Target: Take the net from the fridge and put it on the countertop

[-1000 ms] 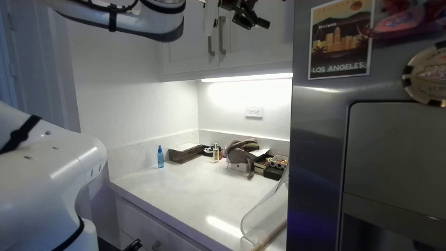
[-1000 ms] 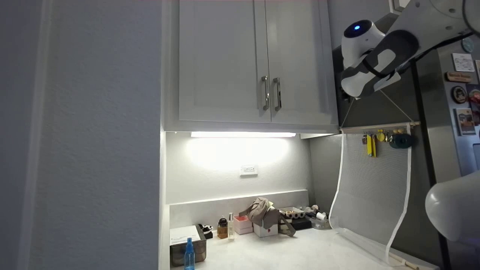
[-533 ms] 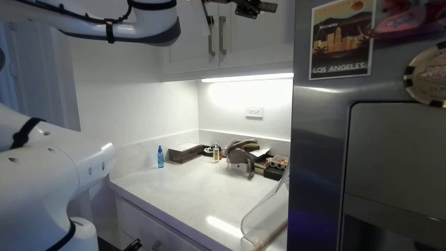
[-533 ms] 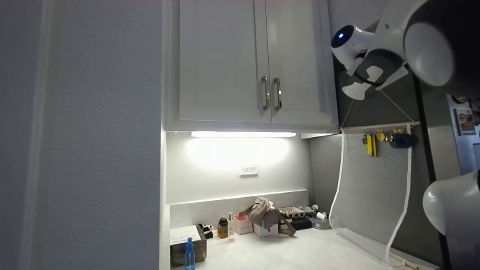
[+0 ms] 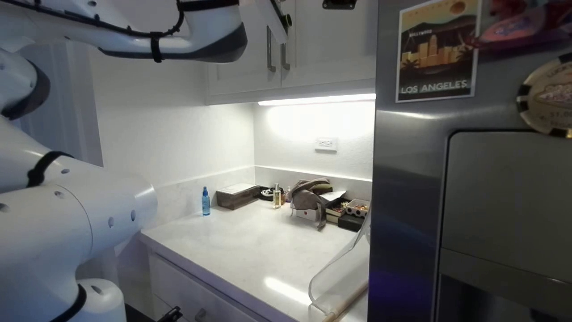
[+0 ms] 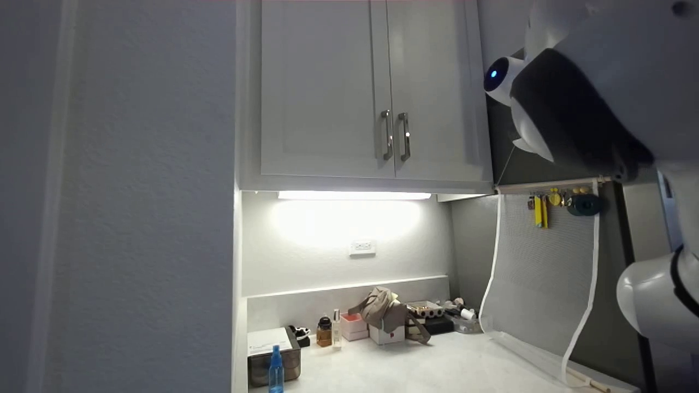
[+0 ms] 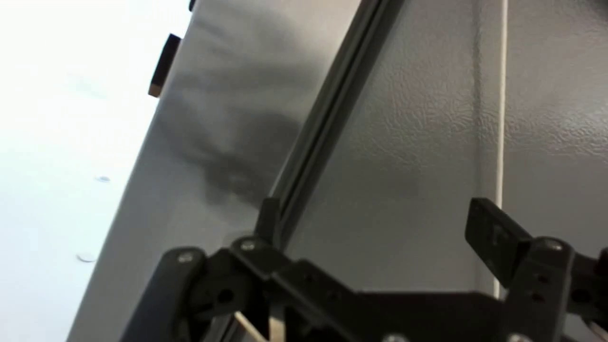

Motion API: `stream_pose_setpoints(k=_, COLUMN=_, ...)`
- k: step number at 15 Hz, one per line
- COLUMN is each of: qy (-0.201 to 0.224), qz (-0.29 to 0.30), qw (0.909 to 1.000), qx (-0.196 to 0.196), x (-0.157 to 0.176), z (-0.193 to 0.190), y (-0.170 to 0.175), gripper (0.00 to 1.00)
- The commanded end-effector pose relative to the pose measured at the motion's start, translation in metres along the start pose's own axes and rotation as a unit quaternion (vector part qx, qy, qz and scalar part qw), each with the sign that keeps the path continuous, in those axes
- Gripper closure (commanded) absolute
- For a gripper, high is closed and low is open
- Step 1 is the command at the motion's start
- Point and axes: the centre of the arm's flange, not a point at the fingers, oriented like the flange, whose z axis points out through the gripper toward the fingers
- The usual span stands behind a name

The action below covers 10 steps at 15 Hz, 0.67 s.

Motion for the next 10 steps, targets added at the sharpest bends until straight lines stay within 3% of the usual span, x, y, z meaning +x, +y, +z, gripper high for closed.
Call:
stream_pose_setpoints(k=1, qy=0.010, qz=0.000, qw=0.9995, qx=-0.031, x=0.009, z=0.010, y=-0.012, gripper=0.00)
stream_pose_setpoints(k=10, qy=0.054, qz=-0.029, qw=0.9979, qx=-0.023, x=0.021, z=0.021, y=-0.032, gripper=0.00)
